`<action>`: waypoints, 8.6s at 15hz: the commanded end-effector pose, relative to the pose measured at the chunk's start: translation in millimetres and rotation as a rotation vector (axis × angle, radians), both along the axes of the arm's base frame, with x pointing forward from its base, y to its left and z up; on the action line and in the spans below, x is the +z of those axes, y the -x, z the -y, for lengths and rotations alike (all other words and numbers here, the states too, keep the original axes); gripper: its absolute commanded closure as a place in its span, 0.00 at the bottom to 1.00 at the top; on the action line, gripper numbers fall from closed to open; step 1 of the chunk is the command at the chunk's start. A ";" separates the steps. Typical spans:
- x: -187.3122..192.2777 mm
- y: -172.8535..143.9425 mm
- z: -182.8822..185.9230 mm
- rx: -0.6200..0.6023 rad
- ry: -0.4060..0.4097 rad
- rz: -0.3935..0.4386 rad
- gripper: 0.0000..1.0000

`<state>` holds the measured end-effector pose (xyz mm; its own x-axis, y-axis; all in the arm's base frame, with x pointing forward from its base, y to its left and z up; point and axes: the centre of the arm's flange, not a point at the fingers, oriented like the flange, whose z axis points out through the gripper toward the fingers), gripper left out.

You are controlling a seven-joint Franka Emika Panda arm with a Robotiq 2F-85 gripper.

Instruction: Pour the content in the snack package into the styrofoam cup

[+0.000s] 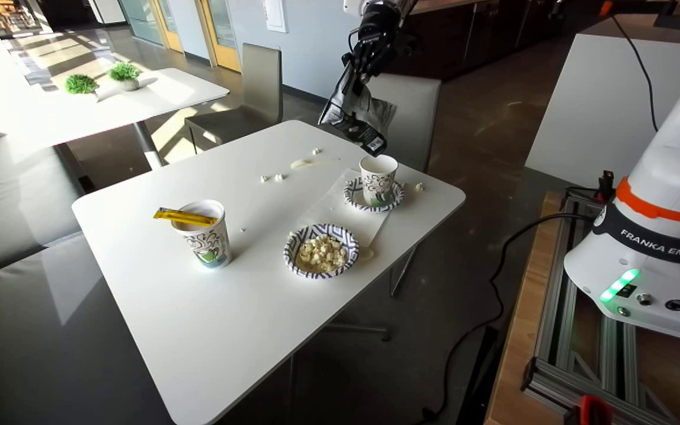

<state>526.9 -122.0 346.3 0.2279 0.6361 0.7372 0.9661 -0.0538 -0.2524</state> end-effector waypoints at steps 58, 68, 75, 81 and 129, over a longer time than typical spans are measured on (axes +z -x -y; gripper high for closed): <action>21.7 56.3 -151.1 -0.166 0.716 0.409 1.00; -32.4 97.5 -209.0 -0.077 0.842 0.686 0.99; -39.0 100.9 -206.7 -0.061 0.851 0.676 1.00; -16.4 126.9 -264.4 0.007 1.035 0.855 1.00; -108.5 -7.0 -371.3 -0.134 1.600 0.607 0.00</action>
<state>540.8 249.3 193.1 0.2935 0.7977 -0.5268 0.8091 0.0862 0.5813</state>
